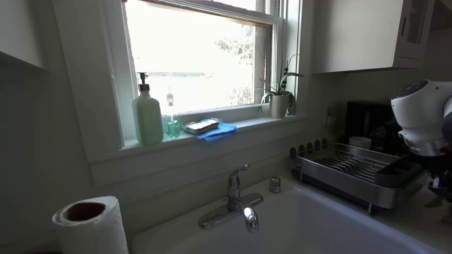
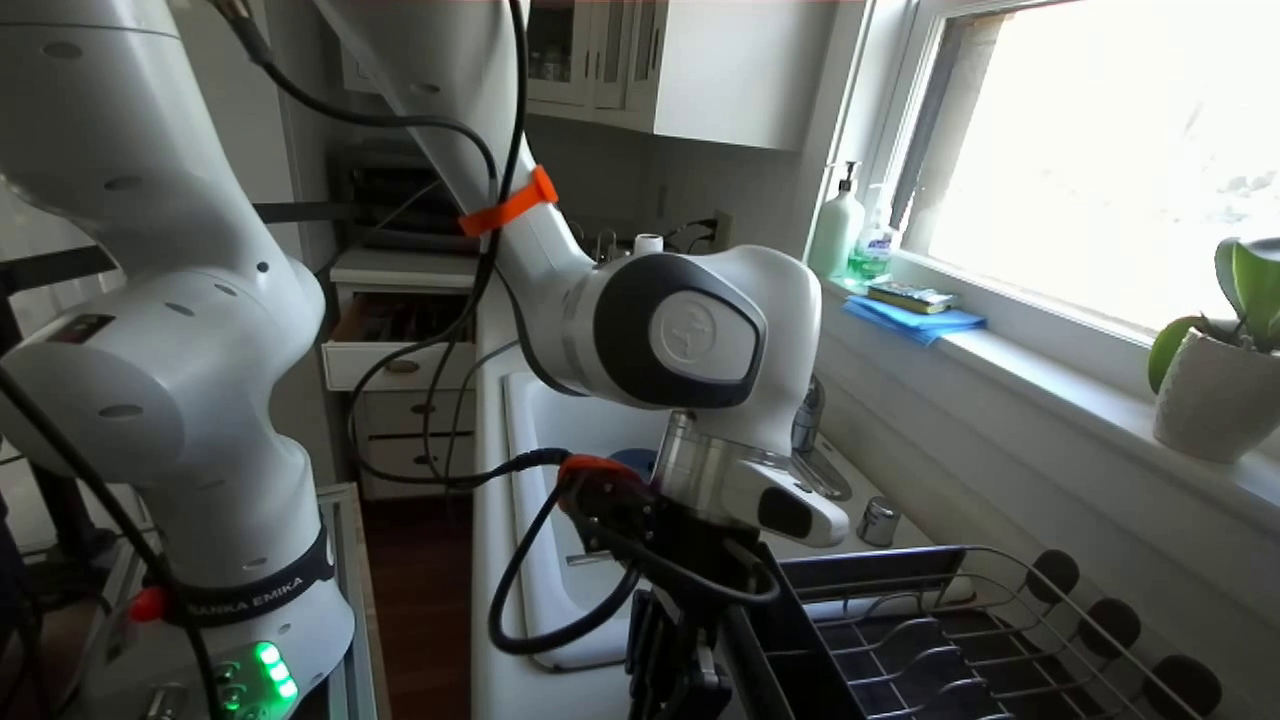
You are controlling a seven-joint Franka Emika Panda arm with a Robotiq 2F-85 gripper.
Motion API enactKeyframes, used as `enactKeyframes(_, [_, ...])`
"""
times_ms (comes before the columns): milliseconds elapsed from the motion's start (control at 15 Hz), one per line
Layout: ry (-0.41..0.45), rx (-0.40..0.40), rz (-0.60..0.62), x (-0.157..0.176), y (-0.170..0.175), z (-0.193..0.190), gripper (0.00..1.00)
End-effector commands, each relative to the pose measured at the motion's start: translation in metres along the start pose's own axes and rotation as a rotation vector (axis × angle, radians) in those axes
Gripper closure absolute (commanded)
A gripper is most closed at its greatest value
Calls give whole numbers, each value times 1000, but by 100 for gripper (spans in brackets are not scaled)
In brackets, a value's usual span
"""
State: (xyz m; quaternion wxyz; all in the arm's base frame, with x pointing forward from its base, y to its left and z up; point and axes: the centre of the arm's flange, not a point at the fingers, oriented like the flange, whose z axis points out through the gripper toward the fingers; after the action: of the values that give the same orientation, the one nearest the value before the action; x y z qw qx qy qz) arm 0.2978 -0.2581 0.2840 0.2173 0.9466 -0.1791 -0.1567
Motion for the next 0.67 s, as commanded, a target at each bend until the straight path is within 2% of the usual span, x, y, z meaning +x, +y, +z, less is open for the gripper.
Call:
enactKeyframes(0, [-14, -43, -72, 8, -24, 5, 42])
enactKeyframes(133, [-21, -62, -92, 12, -39, 9, 30])
enactKeyframes(400, [-31, -158, -122, 18, -65, 17, 2])
enactKeyframes(600, [-45, -261, -176, 17, -75, 30, 0])
